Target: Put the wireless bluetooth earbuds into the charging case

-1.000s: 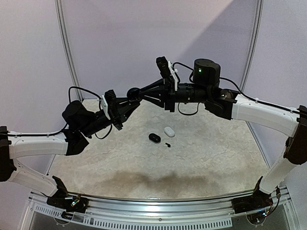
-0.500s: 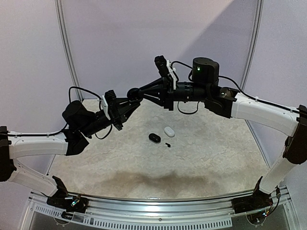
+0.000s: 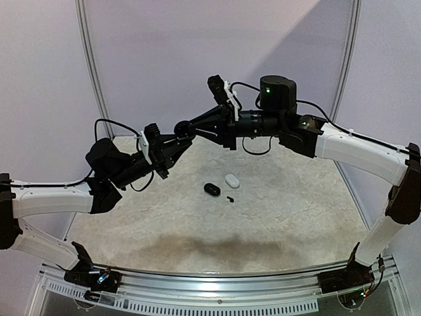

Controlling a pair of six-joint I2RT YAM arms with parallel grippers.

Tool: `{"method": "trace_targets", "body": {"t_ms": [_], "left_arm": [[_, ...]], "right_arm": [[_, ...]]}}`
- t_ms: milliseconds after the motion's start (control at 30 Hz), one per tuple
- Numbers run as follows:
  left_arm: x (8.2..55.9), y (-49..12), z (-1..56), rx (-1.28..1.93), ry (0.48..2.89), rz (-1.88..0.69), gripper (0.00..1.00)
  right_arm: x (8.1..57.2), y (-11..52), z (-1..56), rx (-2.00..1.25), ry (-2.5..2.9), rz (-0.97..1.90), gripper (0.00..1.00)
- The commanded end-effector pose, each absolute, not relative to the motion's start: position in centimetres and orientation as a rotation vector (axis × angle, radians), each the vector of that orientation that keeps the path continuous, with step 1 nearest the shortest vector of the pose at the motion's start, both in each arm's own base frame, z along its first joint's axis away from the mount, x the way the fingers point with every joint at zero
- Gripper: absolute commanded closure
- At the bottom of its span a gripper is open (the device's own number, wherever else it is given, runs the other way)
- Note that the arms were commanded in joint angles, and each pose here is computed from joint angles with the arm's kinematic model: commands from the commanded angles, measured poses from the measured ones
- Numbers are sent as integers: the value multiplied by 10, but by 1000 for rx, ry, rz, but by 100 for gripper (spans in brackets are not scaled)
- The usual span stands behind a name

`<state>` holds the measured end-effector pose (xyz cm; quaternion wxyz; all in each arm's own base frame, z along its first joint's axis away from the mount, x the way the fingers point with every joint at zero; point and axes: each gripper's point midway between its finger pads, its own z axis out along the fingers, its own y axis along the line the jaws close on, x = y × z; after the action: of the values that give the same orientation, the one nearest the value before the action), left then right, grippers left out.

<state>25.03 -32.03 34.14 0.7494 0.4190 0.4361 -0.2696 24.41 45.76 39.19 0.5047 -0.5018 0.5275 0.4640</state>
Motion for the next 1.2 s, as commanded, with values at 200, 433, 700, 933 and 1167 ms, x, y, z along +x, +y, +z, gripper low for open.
{"method": "trace_targets", "body": {"t_ms": [200, 433, 700, 933, 1167], "left_arm": [[238, -323, 349, 927, 906, -607, 100], [241, -321, 349, 907, 924, -609, 100], [240, -321, 349, 904, 929, -616, 100], [240, -321, 351, 900, 928, -624, 100], [242, -319, 352, 878, 942, -628, 100]], "right_arm": [[261, 465, 350, -1254, 1420, 1065, 93], [264, 465, 342, -1268, 1449, 1035, 86], [268, 463, 340, -1259, 1464, 1020, 84], [274, 463, 342, -1223, 1475, 1010, 80], [279, 462, 338, -1206, 1489, 997, 76]]}}
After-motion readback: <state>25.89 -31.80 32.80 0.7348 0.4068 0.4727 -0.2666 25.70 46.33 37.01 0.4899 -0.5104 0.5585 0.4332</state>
